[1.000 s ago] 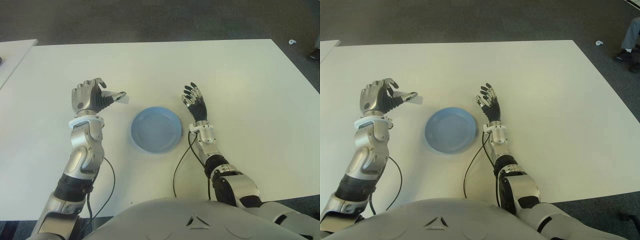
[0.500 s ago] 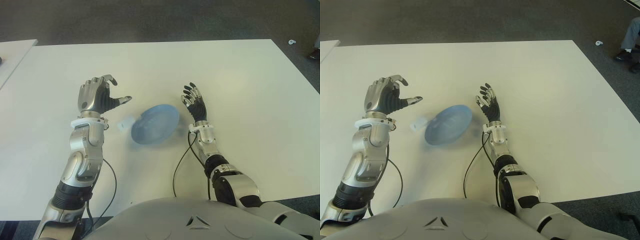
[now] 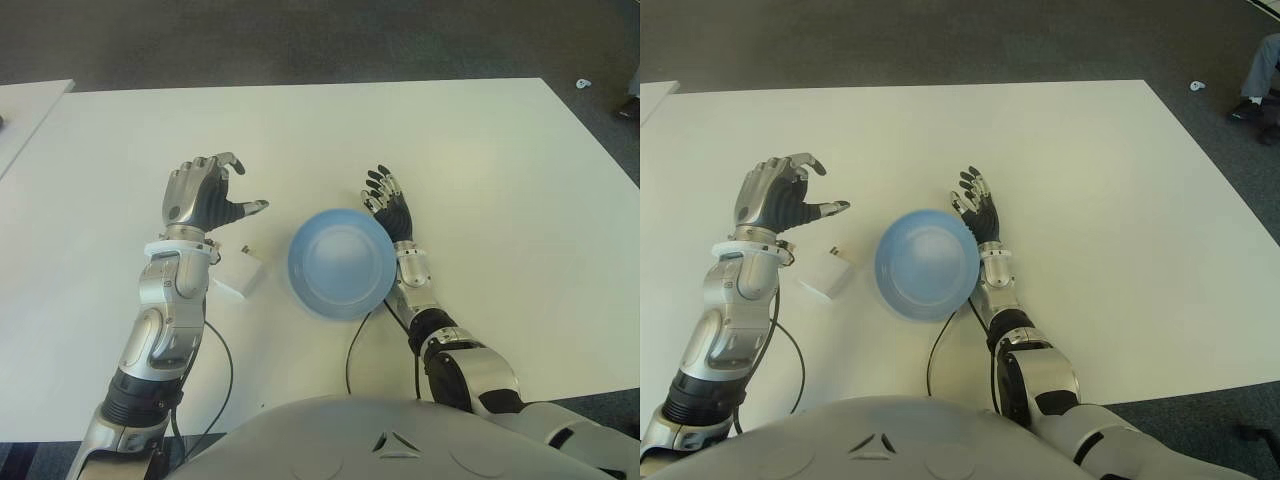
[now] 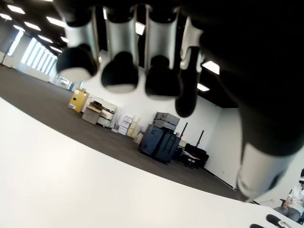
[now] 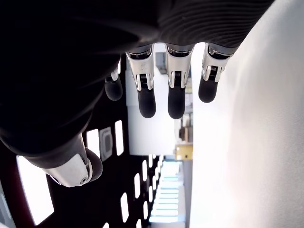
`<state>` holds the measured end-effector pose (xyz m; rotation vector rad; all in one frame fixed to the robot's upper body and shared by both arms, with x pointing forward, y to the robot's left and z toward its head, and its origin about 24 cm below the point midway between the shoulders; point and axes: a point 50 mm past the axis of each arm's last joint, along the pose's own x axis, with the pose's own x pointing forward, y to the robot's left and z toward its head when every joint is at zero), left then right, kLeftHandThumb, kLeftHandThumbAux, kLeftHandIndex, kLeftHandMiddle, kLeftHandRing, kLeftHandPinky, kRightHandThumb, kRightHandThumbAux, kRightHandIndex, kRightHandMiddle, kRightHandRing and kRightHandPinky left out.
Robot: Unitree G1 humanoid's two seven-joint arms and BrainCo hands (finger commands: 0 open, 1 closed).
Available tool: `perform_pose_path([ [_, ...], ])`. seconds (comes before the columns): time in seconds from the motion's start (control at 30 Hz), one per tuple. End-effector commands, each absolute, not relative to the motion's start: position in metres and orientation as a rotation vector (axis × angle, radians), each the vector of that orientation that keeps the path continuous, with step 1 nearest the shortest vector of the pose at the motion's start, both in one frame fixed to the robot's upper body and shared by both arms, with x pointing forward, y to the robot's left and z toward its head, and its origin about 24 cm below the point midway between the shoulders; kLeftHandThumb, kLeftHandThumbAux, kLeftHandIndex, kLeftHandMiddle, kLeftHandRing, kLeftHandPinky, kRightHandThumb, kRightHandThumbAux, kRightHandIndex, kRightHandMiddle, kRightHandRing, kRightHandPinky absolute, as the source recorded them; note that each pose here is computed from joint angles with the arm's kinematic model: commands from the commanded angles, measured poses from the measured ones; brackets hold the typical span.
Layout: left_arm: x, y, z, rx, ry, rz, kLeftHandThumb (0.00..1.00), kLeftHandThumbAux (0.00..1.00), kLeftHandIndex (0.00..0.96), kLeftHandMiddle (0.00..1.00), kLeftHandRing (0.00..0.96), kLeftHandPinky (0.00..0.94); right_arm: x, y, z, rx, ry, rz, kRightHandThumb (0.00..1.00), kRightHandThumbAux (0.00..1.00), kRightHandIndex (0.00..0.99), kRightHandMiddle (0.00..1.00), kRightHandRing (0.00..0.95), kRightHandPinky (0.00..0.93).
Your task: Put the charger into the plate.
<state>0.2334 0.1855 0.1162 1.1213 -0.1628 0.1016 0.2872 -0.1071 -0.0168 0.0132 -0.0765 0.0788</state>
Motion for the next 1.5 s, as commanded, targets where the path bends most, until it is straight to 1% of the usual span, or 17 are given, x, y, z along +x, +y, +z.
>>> perform_pose_path([
  [0.03, 0.232, 0.182, 0.114, 1.106, -0.157, 0.057, 0.749, 0.695, 0.444, 0.86, 0.862, 0.868, 0.253, -0.106, -0.06, 0.036, 0.14, 0.062, 0.208, 0.639, 0.071, 0.166, 0.147, 0.131],
  [0.23, 0.231, 0.178, 0.113, 1.093, -0.166, 0.028, 0.747, 0.695, 0.444, 0.855, 0.856, 0.862, 0.253, -0.105, -0.06, 0.039, 0.145, 0.067, 0.207, 0.632, 0.07, 0.158, 0.146, 0.142],
  [0.7, 0.233, 0.174, 0.109, 1.107, -0.187, -0.026, 0.743, 0.695, 0.444, 0.849, 0.852, 0.863, 0.254, -0.103, -0.06, 0.04, 0.145, 0.069, 0.196, 0.626, 0.066, 0.144, 0.133, 0.135],
  [1.0, 0.236, 0.178, 0.1, 1.15, -0.207, -0.017, 0.735, 0.695, 0.443, 0.851, 0.852, 0.863, 0.254, -0.104, -0.06, 0.043, 0.147, 0.072, 0.193, 0.619, 0.066, 0.151, 0.143, 0.152],
  [1.2, 0.236, 0.179, 0.097, 1.198, -0.193, -0.023, 0.727, 0.692, 0.444, 0.815, 0.815, 0.795, 0.254, -0.105, -0.06, 0.047, 0.145, 0.07, 0.199, 0.627, 0.073, 0.161, 0.146, 0.14],
  [1.33, 0.235, 0.181, 0.094, 1.247, -0.182, -0.04, 0.717, 0.692, 0.441, 0.763, 0.752, 0.706, 0.254, -0.106, -0.06, 0.046, 0.144, 0.071, 0.198, 0.628, 0.071, 0.162, 0.146, 0.137],
  [1.5, 0.234, 0.182, 0.092, 1.278, -0.167, -0.054, 0.707, 0.694, 0.435, 0.715, 0.694, 0.638, 0.255, -0.107, -0.06, 0.046, 0.144, 0.073, 0.198, 0.629, 0.069, 0.163, 0.151, 0.148],
])
